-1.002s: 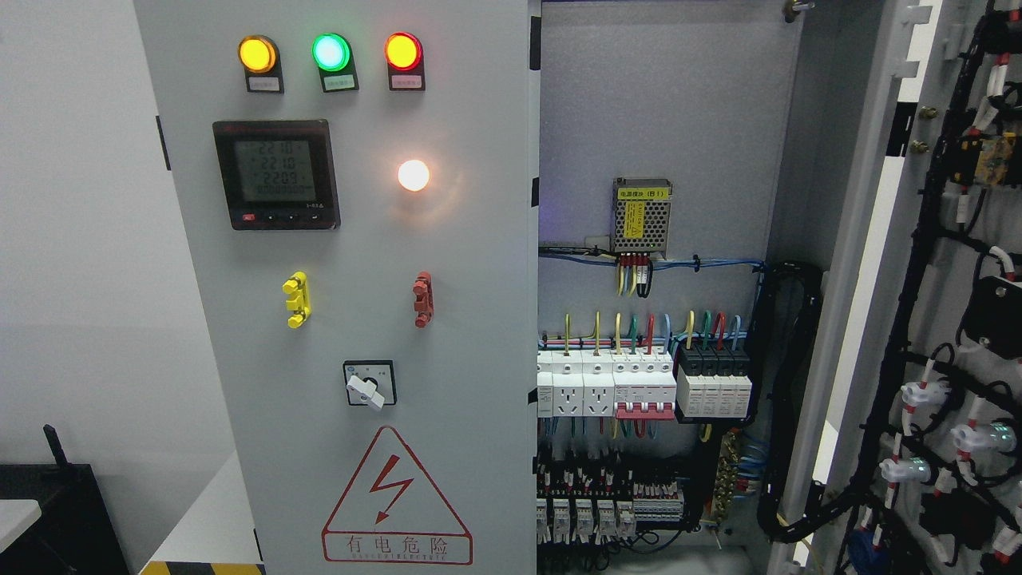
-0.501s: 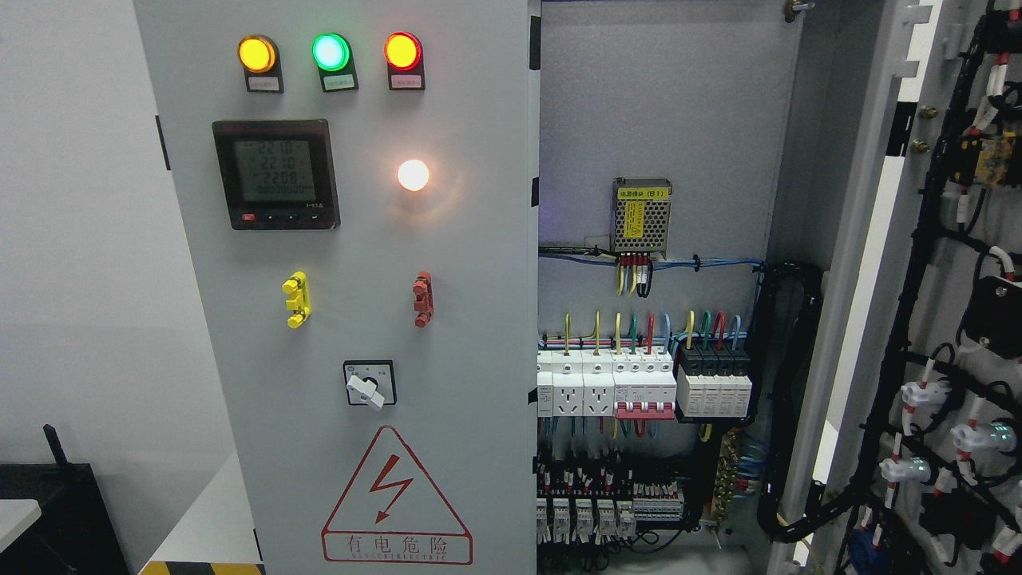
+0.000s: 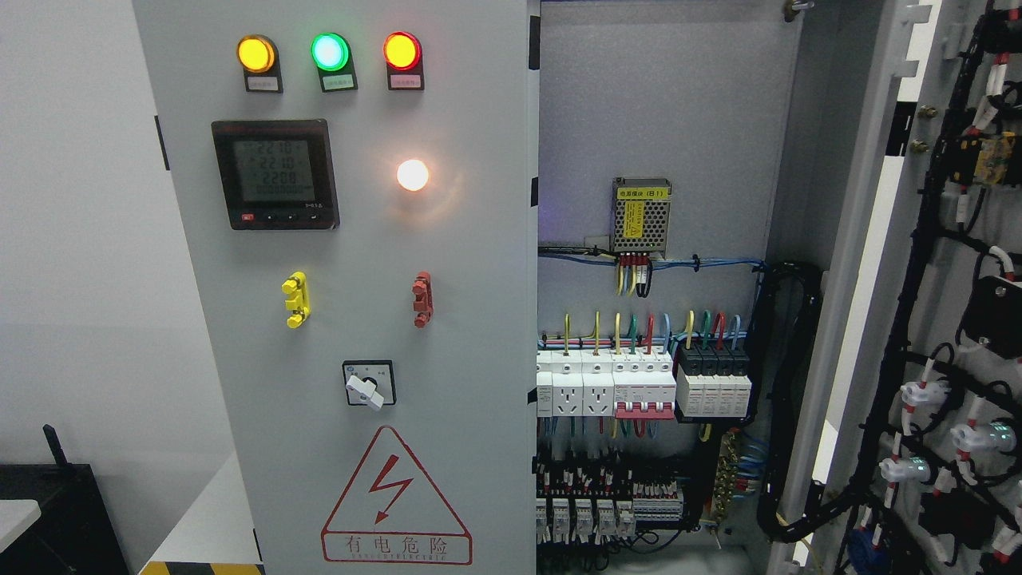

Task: Open door with both hands

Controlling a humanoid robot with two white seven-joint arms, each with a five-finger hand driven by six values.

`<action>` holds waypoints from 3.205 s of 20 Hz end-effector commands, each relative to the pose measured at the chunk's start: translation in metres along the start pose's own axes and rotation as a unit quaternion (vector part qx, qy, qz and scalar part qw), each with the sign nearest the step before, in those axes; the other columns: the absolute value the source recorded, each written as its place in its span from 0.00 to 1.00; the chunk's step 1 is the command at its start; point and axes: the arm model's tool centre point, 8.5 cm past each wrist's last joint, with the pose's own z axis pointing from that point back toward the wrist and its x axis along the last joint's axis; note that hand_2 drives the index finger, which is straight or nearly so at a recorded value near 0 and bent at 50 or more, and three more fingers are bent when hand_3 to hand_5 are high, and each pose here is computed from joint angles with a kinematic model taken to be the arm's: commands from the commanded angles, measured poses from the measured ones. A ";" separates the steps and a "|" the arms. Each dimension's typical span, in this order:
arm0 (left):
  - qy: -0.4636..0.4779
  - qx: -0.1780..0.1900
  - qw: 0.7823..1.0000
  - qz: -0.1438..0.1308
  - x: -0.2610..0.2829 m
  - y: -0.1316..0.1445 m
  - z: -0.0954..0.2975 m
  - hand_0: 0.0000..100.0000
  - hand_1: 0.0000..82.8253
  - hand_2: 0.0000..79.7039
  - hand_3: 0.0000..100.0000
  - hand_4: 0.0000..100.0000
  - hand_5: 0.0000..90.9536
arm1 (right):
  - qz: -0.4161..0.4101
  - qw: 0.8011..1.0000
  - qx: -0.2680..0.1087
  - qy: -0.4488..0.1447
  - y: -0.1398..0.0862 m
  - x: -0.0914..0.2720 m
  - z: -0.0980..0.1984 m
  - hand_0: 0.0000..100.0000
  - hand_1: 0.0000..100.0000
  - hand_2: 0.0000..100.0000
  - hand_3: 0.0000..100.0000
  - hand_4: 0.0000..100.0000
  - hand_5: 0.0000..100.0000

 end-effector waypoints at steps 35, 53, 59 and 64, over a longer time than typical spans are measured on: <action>0.103 0.057 0.990 0.070 -0.053 -0.073 -0.013 0.00 0.00 0.00 0.00 0.03 0.00 | 0.031 0.936 -0.031 -0.349 -0.060 0.034 0.114 0.11 0.00 0.00 0.00 0.00 0.00; 0.068 0.056 0.994 0.063 -0.027 -0.067 -0.020 0.00 0.00 0.00 0.00 0.03 0.00 | 0.066 0.841 0.058 -0.534 -0.013 0.055 0.221 0.11 0.00 0.00 0.00 0.00 0.00; 0.066 0.047 0.995 0.063 -0.024 -0.069 -0.021 0.00 0.00 0.00 0.00 0.03 0.00 | 0.095 0.801 0.090 -0.585 0.001 0.096 0.239 0.11 0.00 0.00 0.00 0.00 0.00; 0.067 0.048 0.995 0.065 -0.025 -0.069 -0.021 0.00 0.00 0.00 0.00 0.03 0.00 | 0.107 0.763 0.104 -0.629 0.010 0.130 0.259 0.11 0.00 0.00 0.00 0.00 0.00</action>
